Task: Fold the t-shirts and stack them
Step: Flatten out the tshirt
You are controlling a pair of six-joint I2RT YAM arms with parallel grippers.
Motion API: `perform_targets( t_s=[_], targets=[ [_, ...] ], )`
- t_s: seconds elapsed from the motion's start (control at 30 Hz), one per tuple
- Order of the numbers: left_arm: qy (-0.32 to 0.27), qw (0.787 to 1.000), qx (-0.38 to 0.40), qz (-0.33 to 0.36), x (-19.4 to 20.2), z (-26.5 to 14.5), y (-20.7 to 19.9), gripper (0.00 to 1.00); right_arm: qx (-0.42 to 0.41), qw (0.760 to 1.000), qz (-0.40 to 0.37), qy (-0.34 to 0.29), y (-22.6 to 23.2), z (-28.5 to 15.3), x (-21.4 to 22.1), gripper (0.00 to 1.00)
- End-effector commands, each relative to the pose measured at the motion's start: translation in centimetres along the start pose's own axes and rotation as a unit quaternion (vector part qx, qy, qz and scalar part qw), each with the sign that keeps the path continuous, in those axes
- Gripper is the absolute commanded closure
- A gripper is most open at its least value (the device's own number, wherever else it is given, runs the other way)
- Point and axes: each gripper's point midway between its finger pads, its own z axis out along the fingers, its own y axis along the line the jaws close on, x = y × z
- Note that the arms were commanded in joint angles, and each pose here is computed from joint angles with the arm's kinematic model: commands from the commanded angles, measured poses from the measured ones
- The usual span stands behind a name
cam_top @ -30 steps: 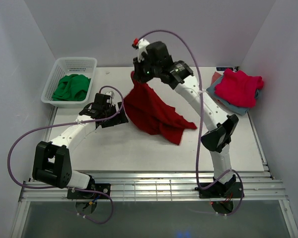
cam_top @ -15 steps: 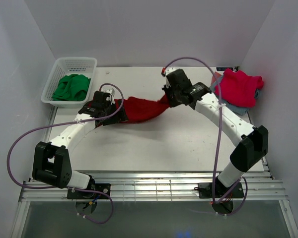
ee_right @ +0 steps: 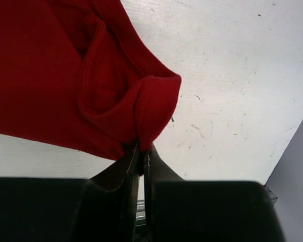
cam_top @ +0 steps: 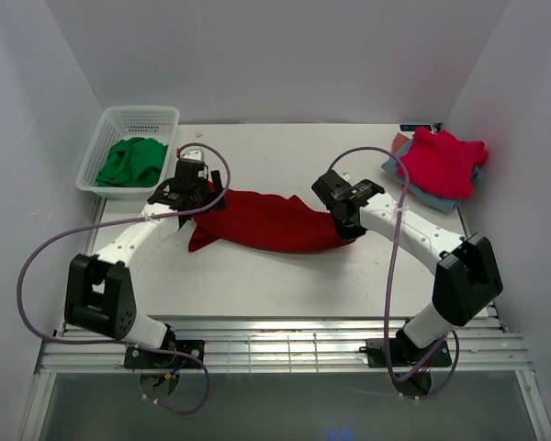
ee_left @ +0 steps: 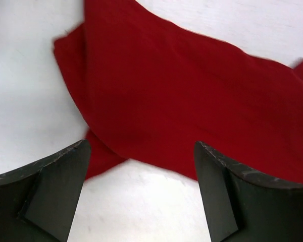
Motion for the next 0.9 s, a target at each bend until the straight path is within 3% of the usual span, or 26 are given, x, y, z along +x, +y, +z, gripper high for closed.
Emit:
perform_targets(
  t_s=[0.0, 0.07, 0.1, 0.2, 0.43, 0.67, 0.87],
  targets=[
    [-0.064, 0.993, -0.090, 0.045, -3.9, 4.0, 2.6, 0.06, 0.020, 0.999, 0.026, -0.015, -1.3, -1.5, -0.8, 0.92],
    [-0.060, 0.990, -0.113, 0.062, -4.5, 6.7, 3.0, 0.06, 0.005, 0.999, 0.030, -0.021, -0.8, -1.7, -1.2, 0.81],
    [-0.077, 0.987, -0.126, 0.063, -5.5, 7.4, 3.3, 0.06, -0.006, 0.999, 0.034, -0.025, -0.5, -1.9, -1.4, 0.60],
    [-0.117, 0.980, -0.138, 0.081, -8.4, 9.2, 3.3, 0.06, -0.042, 0.997, 0.048, -0.031, 0.7, -2.2, -1.5, 0.23],
    [-0.189, 0.959, -0.180, 0.108, -13.5, 11.9, 4.3, 0.06, -0.118, 0.990, 0.064, -0.042, 3.2, -2.8, -0.9, 0.22],
    [-0.152, 0.962, -0.188, 0.124, -13.0, 15.8, 4.7, 0.08, -0.116, 0.991, 0.063, -0.018, 3.7, -1.7, 0.3, 0.22],
    [-0.130, 0.965, -0.196, 0.112, -11.5, 17.5, 5.4, 0.10, -0.112, 0.991, 0.052, -0.042, 4.7, 0.2, -1.9, 0.22]
  ],
)
